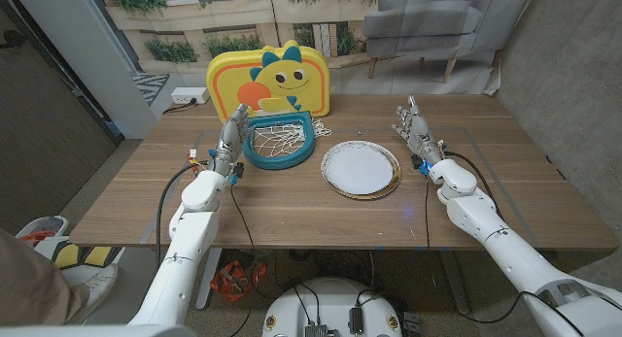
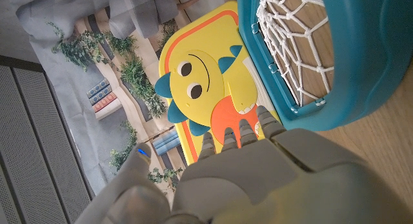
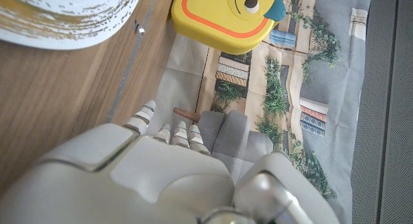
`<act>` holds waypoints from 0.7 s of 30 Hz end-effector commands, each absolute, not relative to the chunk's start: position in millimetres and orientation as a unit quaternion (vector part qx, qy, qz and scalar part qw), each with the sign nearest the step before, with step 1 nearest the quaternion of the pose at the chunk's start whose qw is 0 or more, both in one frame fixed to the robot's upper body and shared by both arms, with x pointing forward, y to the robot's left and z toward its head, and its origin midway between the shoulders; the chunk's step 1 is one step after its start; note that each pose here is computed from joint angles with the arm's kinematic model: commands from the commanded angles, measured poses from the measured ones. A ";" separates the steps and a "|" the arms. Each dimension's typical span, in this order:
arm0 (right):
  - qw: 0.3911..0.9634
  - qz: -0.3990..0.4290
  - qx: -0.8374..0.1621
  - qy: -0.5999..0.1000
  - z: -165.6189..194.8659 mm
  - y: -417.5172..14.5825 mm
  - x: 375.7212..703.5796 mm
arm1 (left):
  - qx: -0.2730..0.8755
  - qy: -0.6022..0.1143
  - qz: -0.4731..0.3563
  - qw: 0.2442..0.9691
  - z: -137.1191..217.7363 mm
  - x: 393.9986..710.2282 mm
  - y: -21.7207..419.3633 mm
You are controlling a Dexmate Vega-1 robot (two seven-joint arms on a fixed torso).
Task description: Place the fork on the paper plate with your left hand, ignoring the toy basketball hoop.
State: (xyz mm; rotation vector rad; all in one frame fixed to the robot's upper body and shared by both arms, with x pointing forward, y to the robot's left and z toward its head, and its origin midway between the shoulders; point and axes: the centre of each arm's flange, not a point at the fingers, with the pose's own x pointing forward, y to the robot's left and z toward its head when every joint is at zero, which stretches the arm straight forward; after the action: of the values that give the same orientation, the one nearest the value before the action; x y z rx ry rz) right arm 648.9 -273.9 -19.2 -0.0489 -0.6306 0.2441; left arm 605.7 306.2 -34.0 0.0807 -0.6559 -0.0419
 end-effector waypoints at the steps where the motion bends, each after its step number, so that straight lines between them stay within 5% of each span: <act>1: 0.939 0.131 -0.046 -0.314 -15.8 -273.7 642.5 | 0.064 -0.327 0.012 0.943 -35.9 584.5 313.6; 21: 0.940 0.133 -0.057 -0.310 -14.7 -280.9 641.9 | 0.128 -0.301 0.059 0.943 -39.8 562.0 309.6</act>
State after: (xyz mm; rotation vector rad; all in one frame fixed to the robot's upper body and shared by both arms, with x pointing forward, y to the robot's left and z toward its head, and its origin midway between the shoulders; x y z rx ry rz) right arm 642.3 -277.8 -14.6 -0.1050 -0.6374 0.2696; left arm 575.0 310.4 -39.0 0.1957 -0.6341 0.0703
